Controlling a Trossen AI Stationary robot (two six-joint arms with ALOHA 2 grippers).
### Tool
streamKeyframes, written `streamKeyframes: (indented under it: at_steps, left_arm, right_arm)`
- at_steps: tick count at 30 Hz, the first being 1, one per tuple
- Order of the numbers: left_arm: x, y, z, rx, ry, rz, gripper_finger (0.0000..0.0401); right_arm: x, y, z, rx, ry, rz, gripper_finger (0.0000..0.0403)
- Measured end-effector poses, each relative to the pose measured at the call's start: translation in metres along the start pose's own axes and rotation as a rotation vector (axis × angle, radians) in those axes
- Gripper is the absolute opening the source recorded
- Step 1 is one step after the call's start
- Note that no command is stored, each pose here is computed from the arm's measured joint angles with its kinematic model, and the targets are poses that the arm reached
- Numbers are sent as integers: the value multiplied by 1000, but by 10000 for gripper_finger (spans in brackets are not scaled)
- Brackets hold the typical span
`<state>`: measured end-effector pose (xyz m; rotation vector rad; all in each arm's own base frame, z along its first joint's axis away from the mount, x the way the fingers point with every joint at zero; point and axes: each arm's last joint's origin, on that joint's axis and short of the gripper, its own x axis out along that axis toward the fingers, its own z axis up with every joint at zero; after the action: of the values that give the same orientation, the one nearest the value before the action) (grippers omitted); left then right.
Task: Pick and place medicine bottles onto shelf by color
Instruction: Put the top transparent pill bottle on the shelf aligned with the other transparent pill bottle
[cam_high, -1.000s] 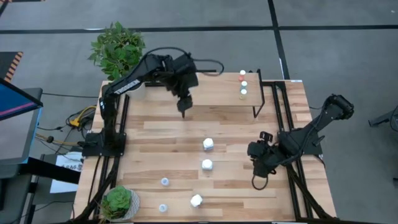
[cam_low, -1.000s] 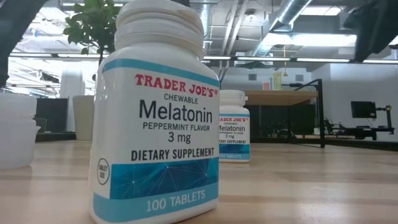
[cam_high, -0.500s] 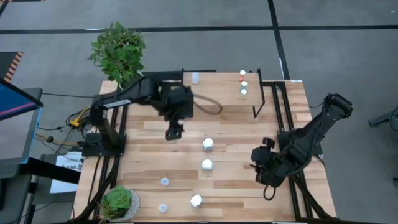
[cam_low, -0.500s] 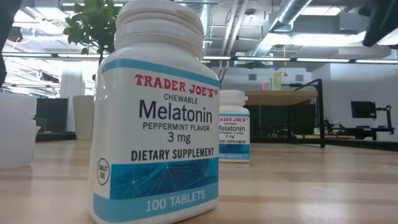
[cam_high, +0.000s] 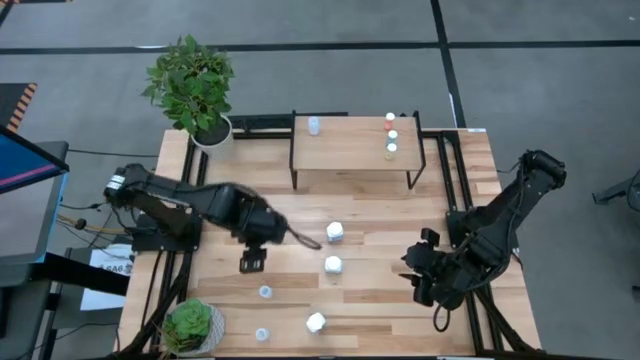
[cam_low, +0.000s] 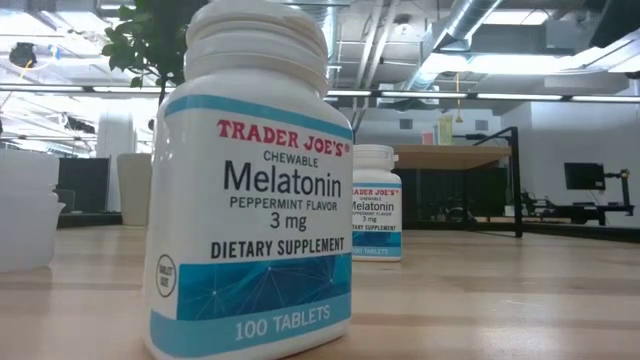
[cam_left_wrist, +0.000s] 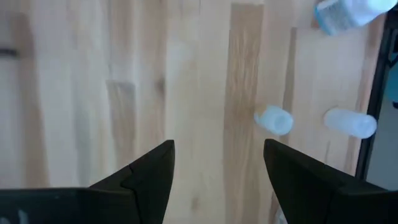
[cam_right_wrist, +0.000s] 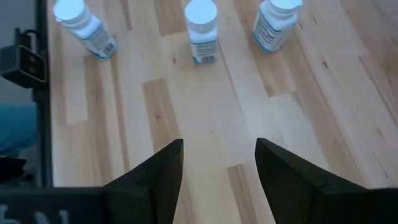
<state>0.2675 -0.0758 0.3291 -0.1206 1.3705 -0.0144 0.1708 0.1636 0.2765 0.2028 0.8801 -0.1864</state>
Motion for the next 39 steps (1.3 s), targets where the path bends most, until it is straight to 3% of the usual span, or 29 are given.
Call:
streamKeyframes:
  at_steps: [5,10,20,26,33,39]
  left_arm:
    - [36,-23,-26,-47,59,43,233]
    - [68,-47,-44,-1,59,16,233]
    - [102,-67,-69,-74,36,-16,233]
    - [121,-75,-75,-61,-18,-62,233]
    - [142,-78,-74,-27,-15,4,233]
    - [152,-82,-67,5,-57,-17,233]
  right_arm:
    - [-1,1,0,1,-3,10,221]
    - [-1,2,0,3,0,16,221]
    - [-1,2,-1,2,5,18,221]
    - [-1,2,-1,2,8,20,221]
    - [-1,1,-1,-1,10,16,221]
    - [0,1,-1,-3,13,12,221]
